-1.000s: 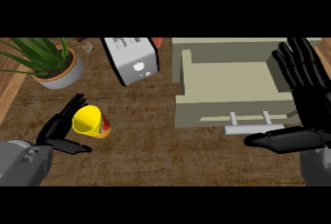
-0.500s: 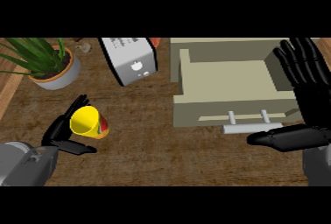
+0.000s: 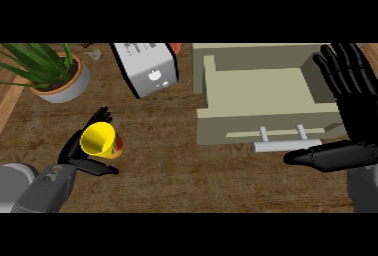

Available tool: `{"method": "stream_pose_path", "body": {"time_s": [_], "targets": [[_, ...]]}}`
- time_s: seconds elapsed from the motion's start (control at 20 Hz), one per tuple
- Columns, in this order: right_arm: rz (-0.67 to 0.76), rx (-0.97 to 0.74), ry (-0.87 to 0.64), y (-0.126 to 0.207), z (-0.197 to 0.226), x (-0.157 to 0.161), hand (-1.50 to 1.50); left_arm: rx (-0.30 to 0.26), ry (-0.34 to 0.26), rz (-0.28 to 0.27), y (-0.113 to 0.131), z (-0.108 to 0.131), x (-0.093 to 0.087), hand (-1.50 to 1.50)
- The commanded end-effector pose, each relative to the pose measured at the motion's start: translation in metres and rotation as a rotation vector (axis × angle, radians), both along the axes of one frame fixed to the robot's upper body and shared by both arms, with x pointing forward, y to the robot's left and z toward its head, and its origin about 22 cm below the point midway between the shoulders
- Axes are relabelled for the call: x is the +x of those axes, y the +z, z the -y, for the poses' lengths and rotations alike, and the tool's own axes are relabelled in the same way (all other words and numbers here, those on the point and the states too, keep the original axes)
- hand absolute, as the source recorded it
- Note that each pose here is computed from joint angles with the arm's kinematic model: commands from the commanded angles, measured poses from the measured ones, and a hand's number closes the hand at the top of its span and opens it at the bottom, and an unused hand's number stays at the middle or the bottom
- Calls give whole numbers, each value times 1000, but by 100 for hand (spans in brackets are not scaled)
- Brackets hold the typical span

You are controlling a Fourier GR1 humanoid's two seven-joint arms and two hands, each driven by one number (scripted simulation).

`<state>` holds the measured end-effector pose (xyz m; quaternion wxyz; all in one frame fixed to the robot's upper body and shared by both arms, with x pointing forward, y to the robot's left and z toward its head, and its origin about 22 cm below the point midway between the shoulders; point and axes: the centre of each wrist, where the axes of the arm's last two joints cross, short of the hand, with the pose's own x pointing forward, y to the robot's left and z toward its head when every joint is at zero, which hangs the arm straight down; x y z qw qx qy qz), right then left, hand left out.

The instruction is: Pick up the cup, place it into the drawer and close the drawer

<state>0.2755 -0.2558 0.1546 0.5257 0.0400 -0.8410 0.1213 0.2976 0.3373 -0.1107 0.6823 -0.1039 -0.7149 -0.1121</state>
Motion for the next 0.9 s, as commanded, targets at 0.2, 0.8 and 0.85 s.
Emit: {"method": "stream_pose_path", "body": {"time_s": [0.2, 0.8, 0.85], "targets": [[12, 12, -26, 5, -3, 0, -150, -248, -167, 30, -3, 18, 5, 150], [-8, 10, -23, -3, 4, 3, -150, 20, 389, 334, -13, 37, -1, 150], [-8, -2, -19, -3, 6, -3, -150, 22, 481, 335, -13, 28, -5, 150]]}}
